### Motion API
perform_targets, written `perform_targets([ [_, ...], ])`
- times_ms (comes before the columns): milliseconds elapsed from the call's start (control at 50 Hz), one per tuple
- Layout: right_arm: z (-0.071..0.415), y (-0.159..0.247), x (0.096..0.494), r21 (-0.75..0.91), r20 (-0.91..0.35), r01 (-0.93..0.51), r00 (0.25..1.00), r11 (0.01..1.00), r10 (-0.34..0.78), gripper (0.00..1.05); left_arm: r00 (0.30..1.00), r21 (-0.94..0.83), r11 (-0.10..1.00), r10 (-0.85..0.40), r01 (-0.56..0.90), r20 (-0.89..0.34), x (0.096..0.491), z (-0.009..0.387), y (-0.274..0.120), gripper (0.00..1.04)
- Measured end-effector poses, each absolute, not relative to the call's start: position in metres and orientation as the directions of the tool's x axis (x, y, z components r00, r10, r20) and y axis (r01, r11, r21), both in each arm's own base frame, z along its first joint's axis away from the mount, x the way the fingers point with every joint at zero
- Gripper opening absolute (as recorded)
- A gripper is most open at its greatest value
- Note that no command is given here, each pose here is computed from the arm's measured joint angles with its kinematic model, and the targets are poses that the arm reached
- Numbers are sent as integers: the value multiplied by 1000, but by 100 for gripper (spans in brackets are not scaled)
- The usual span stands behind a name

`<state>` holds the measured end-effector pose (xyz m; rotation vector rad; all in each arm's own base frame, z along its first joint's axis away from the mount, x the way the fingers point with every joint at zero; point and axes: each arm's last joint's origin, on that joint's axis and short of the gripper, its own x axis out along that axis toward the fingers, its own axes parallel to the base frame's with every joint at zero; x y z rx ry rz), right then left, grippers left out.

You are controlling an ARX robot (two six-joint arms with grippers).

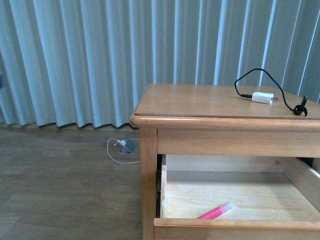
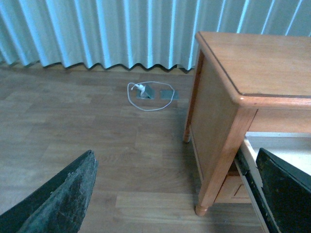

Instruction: Place pink marker in drawer with both arms

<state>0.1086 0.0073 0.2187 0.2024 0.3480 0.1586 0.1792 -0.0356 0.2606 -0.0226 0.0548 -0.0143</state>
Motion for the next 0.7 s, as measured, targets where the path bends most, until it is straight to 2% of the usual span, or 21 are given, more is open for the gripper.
perform_targets([
  [180, 219, 7, 109, 223, -321, -119, 928, 967, 188, 96, 994, -89, 994, 59, -67, -89, 135, 235, -23, 99],
  [360, 219, 7, 109, 223, -321, -118, 928, 968, 188, 96, 995, -118, 991, 61, -70, -75, 130, 233, -21, 98],
  [420, 219, 7, 109, 223, -321, -118, 928, 968, 188, 96, 1000, -74, 997, 0, -1, -13, 128, 229, -19, 85],
  [520, 219, 7, 109, 223, -321, -118, 928, 968, 188, 96, 1000, -27, 1000, -6, 6, -4, 123, 214, -14, 60],
  [700, 219, 7, 109, 223, -321, -118, 928, 968, 188, 96, 1000, -11, 1000, -21, 21, -2, 118, 199, -3, 28],
])
